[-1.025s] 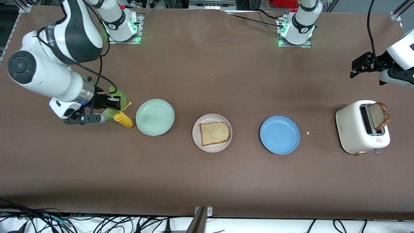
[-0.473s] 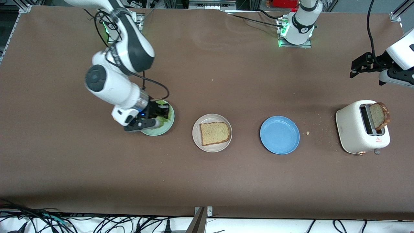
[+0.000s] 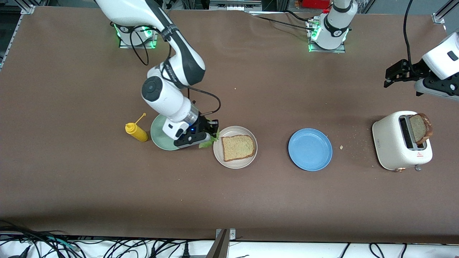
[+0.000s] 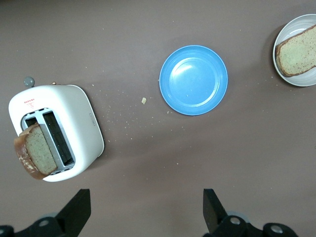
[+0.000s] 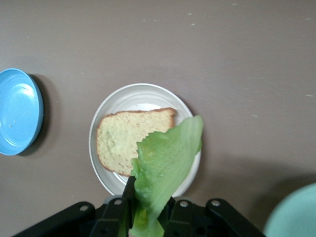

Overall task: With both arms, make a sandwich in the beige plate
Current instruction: 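Carry the lettuce leaf with the right gripper over the bread slice, then lower the lettuce onto the bread and open the right gripper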

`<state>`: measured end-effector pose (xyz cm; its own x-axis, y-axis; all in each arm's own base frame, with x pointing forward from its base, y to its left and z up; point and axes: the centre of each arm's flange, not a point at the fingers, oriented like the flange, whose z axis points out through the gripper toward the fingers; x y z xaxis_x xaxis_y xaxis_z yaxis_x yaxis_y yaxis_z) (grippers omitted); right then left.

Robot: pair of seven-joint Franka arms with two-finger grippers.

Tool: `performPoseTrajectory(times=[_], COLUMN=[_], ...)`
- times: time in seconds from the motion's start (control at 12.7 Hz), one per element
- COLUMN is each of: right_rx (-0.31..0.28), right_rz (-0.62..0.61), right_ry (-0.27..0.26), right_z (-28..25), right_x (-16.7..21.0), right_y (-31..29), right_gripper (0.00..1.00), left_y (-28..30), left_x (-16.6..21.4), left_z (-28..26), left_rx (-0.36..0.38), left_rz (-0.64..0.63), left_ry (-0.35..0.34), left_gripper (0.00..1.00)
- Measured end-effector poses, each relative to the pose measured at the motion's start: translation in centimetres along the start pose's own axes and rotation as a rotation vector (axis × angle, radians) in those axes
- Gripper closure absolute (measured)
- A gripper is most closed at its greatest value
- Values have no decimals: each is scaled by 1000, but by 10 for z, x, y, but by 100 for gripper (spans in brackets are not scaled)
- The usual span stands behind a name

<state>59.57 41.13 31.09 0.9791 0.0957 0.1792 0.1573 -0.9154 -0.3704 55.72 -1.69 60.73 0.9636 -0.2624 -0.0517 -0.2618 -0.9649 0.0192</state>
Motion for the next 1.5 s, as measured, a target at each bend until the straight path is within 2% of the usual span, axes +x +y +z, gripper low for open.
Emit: performPoseTrajectory(times=[0.16,0.39,0.71,0.95,1.1,1.18,1.26,1.5], right_rx=[4,25,33,32,31,29,27,20], right_rz=[-8,11,11,10,-13,-38,-65,-109], right_ry=[27,35,71,84,86,87,88,91], right_z=[31,74,93,94,95,95,96,99], right_x=[-4,-19,-26,-24,-24,-24,-24,-23], right_y=[-7,-13,-15,-13,-12,-12,-10,-4], right_gripper=[84,84,80,52,27,18,11,10], left_y=[-1,-1,-5,-4,-3,-3,-3,-4], left_x=[4,4,3,4,4,4,4,4], left_z=[3,3,3,2,2,2,2,2], left_rx=[1,1,2,2,3,3,3,3], left_rz=[0,0,-7,-6,-4,-3,-3,-6], left_ry=[3,5,10,12,13,13,13,13], left_gripper=[0,0,0,0,0,0,0,0])
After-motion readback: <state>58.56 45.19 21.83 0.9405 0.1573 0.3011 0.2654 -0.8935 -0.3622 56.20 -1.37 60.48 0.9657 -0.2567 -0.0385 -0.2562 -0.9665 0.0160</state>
